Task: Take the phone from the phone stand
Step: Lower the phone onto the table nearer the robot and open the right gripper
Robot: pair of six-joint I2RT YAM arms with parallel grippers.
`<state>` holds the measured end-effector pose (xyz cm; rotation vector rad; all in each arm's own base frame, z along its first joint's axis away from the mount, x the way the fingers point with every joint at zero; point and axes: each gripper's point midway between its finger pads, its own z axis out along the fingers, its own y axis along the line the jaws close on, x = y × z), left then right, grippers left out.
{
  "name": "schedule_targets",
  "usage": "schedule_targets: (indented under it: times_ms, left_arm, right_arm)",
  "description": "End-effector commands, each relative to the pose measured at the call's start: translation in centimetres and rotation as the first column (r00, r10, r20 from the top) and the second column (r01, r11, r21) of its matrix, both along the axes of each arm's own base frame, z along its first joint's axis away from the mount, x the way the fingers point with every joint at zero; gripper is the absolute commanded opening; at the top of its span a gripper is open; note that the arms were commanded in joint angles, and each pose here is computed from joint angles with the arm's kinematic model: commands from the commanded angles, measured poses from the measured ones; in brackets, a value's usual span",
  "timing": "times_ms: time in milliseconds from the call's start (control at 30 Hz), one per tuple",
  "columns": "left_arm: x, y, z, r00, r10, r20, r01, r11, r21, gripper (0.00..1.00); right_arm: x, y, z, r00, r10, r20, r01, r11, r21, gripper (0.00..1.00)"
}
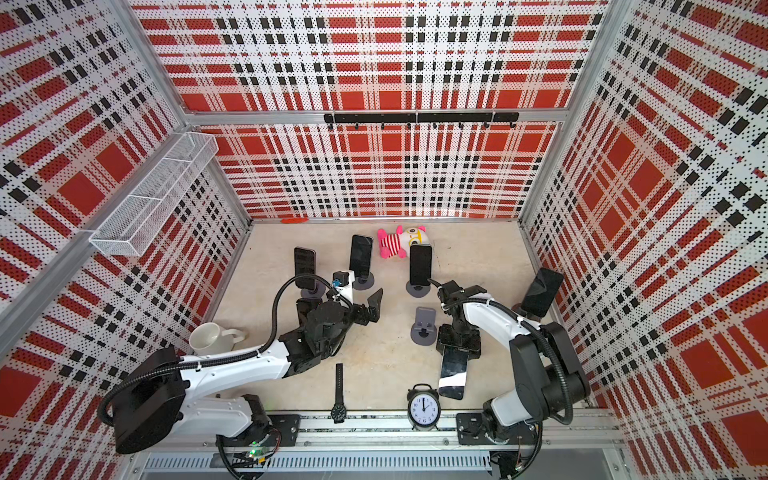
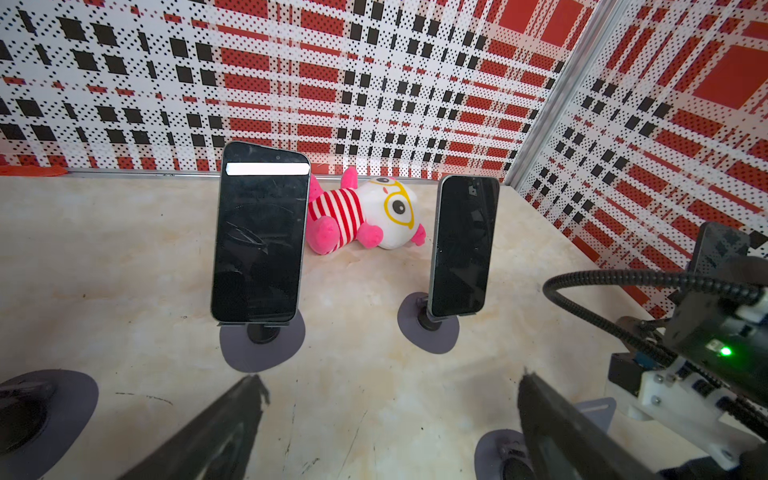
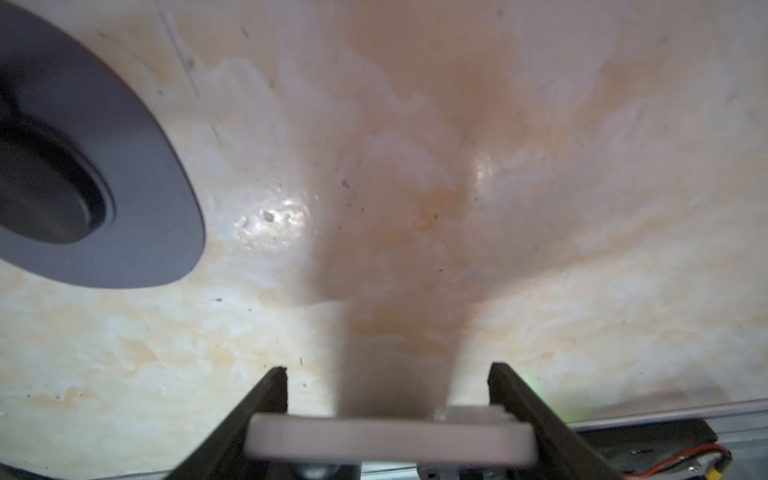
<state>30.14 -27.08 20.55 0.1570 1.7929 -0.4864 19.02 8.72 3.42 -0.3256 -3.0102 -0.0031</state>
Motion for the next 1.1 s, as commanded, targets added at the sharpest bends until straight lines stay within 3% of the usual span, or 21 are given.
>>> schedule_targets:
  times_ms: [0, 400, 1067]
  left_arm:
    - [-0.3, -0.1, 0.8, 1.000, -0.016, 0.024, 0.016, 1.000, -0.022, 0.98]
    - [-0.4, 0.2, 0.7, 1.000, -0.011, 0.024, 0.012, 1.000, -0.019, 0.98]
    - [-0.5, 0.0, 0.6, 1.000, -0.022, 0.015, 0.022, 0.999, -0.034, 0.98]
  right_arm:
    - [1.2, -0.3, -1.5, 0.999, 0.021, 0.041, -0.020, 0.999, -0.039, 0.51]
    - [1.4, -1.6, -3.5, 0.998, 0.012, 0.062, -0.006, 0.994, -0.108, 0.52]
    - [1.8, -2.3, -3.5, 0.989, 0.003, 0.149, 0.017, 0.991, -0.131, 0.63]
